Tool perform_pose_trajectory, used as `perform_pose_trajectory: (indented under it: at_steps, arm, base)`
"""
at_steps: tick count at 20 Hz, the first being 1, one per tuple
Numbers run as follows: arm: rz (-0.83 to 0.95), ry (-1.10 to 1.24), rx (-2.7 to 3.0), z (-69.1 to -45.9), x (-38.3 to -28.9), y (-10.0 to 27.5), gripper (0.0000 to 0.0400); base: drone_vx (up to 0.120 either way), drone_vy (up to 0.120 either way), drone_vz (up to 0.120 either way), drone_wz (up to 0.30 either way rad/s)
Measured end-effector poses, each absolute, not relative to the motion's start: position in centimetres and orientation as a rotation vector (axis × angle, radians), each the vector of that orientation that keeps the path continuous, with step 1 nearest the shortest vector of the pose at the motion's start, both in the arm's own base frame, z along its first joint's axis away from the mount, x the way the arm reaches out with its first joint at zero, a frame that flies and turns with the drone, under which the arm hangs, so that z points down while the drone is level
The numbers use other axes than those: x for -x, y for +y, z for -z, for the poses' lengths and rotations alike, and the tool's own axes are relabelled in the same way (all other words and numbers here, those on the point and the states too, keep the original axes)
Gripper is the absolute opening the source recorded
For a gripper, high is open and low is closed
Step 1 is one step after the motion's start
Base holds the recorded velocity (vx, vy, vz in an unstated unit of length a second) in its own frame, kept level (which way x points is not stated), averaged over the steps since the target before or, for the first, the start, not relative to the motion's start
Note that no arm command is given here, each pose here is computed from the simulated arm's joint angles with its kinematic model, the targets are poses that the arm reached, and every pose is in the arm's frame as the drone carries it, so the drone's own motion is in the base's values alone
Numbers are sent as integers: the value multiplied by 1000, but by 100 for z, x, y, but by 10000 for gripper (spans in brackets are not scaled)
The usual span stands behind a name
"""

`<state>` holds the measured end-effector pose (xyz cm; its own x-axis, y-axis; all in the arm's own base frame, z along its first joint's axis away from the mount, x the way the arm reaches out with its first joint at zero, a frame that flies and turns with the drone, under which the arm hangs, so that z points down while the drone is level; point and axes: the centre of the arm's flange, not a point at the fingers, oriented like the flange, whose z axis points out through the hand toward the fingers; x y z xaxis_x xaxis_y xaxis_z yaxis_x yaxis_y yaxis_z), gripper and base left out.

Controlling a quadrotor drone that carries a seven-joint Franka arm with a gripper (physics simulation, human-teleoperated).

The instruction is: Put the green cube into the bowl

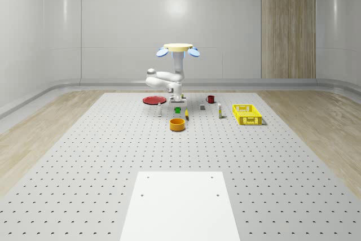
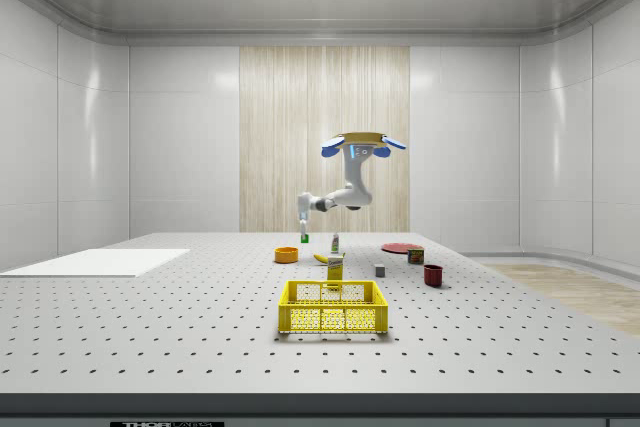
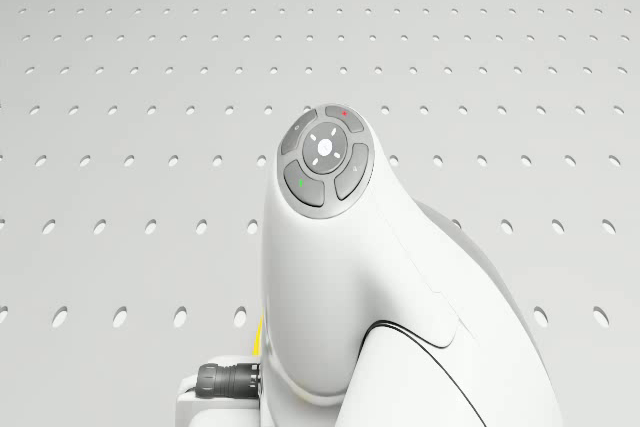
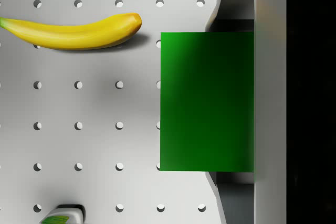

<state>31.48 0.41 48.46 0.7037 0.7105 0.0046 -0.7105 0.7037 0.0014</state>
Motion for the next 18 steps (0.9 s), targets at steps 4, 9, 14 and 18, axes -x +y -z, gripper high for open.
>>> perform_pose_trajectory:
  at_steps: [4, 9, 14, 18]
  arm:
    - [-790, -4, -3, -4846, -3148, 41, 252]
    - [-790, -4, -3, -4846, -3148, 41, 252]
    - [-790, -4, -3, -4846, -3148, 41, 252]
    - [-790, -4, -3, -4846, -3148, 41, 252]
  base:
    - [120, 0, 0, 0]
    - [120, 0, 0, 0]
    - [120, 0, 0, 0]
    - [70, 0, 0, 0]
